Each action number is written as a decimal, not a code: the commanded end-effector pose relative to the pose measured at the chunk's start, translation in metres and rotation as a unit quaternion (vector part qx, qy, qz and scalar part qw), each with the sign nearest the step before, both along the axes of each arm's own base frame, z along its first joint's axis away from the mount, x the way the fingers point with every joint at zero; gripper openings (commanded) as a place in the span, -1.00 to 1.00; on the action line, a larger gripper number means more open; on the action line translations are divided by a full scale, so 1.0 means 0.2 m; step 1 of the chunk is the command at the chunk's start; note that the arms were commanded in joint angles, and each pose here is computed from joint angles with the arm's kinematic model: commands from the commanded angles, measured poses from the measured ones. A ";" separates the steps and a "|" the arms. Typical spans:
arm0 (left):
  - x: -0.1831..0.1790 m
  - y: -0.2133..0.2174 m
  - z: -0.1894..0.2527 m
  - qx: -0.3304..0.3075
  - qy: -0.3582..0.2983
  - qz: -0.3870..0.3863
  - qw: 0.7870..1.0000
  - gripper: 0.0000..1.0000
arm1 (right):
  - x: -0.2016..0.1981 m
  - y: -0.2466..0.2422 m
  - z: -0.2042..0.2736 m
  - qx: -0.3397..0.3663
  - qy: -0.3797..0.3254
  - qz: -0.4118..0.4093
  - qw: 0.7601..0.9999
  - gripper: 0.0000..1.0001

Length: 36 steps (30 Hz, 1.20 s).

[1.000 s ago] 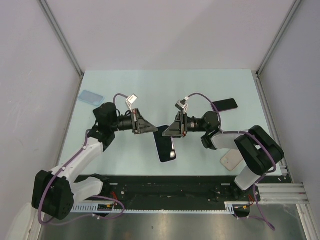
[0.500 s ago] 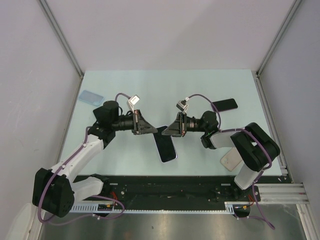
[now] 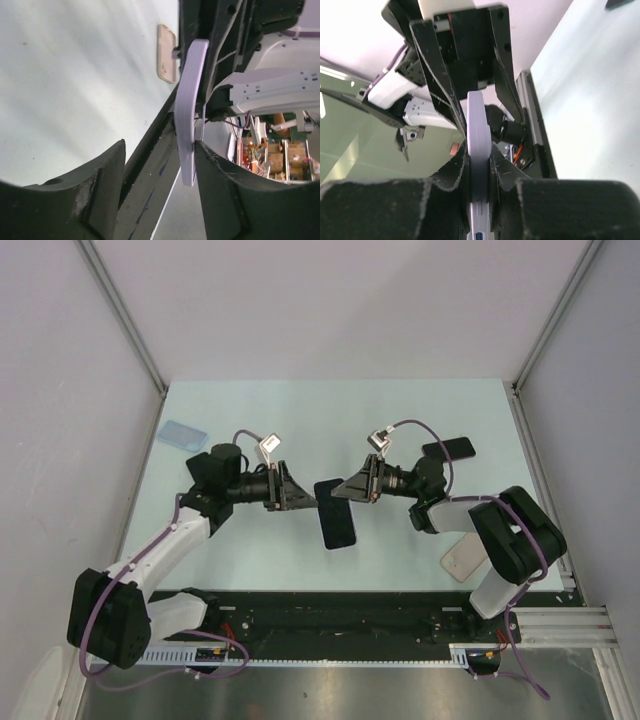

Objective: Put the phone into the phone case

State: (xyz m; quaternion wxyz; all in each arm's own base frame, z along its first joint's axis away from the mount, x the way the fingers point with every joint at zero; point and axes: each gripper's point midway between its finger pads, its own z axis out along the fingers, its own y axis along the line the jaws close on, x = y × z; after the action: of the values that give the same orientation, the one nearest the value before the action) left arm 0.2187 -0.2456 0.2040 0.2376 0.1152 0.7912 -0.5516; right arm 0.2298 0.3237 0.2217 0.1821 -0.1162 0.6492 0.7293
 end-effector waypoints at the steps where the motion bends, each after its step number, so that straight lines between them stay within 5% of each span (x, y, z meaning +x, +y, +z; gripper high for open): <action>1: 0.07 0.07 -0.10 0.047 0.005 0.042 0.998 0.27 | 0.20 -0.06 0.08 0.029 -0.037 -0.067 0.997 -1.00; 9: 0.12 0.24 -0.14 0.153 -0.035 0.106 0.982 0.72 | 0.53 -0.10 -0.32 -0.089 0.008 -0.152 0.984 -1.00; 17: 0.17 0.43 -0.17 0.244 -0.072 0.169 0.952 0.75 | 0.74 -0.09 -0.54 -0.171 0.022 -0.184 0.968 -1.00; 28: 0.14 0.45 -0.22 0.244 -0.068 0.181 0.950 0.76 | 0.92 -0.10 -0.80 -0.245 0.043 -0.215 0.944 -0.84; 36: 0.14 0.44 -0.21 0.240 -0.072 0.181 0.951 0.76 | 0.97 -0.13 -0.86 -0.279 0.060 -0.234 0.930 -0.21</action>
State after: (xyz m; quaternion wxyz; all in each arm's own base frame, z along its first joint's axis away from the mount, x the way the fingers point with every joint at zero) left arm 0.2448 -0.1586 0.1541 0.3344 0.0555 0.8970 -0.2837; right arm 0.4035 0.3035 0.0458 0.2369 0.0373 0.8415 0.4841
